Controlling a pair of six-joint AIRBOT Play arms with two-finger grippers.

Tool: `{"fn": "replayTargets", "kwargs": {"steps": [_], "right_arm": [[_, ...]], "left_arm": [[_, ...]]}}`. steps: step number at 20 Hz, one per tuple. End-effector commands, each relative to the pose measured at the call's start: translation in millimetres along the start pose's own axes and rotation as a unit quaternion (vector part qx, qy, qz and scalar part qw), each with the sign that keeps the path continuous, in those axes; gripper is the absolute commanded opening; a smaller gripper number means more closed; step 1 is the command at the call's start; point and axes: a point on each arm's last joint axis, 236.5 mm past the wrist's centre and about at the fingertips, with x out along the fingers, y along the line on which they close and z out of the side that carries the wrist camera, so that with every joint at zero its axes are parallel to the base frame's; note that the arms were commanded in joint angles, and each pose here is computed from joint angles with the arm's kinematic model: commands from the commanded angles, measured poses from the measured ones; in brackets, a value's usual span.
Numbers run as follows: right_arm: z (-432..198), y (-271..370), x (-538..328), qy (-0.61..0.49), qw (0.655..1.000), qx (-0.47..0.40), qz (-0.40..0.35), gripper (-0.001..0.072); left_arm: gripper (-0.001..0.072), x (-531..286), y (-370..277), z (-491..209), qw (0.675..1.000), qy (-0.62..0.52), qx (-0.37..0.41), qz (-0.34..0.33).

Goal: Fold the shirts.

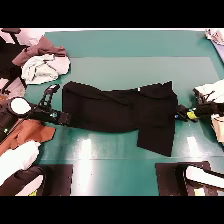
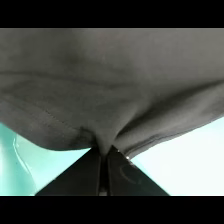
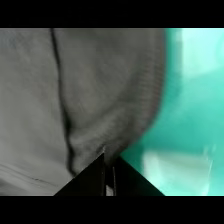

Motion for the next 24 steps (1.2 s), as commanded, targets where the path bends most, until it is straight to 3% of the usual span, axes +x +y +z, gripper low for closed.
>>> {"fn": "replayTargets", "kwargs": {"steps": [1, 8, 13, 17, 19, 21, 22, 24], "right_arm": [[26, 38, -40, -0.059, 0.997, -0.055, 0.010, 0.0013], [47, 124, -199, -0.258, 0.954, -0.153, 0.023, 0.0012], [12, 228, -369, -0.471, 0.836, -0.279, 0.033, 0.0012], [-44, 271, -485, -0.591, 0.735, -0.332, 0.005, 0.0012], [-47, 277, -493, -0.589, 0.733, -0.341, 0.001, 0.0012], [-34, 278, -476, -0.551, 0.765, -0.332, 0.018, 0.0012], [-36, 284, -470, -0.531, 0.773, -0.346, 0.025, 0.0012], [-54, 303, -479, -0.530, 0.757, -0.380, 0.038, 0.0012]], "left_arm": [[0.0031, -8, -6, 7, 1.000, -0.007, -0.013, -0.006], [0.0031, -98, -40, 88, 0.993, -0.121, -0.019, -0.002], [0.0031, -221, -90, 129, 0.973, -0.230, 0.000, -0.015], [0.0030, -352, -149, 122, 0.936, -0.345, 0.050, -0.046], [0.0030, -395, -149, 118, 0.916, -0.397, 0.046, -0.025], [0.0030, -393, -123, 114, 0.921, -0.389, 0.006, 0.018], [0.0030, -384, -130, 105, 0.931, -0.365, 0.011, 0.004], [0.0030, -379, -161, 95, 0.937, -0.342, 0.037, -0.058]]}}
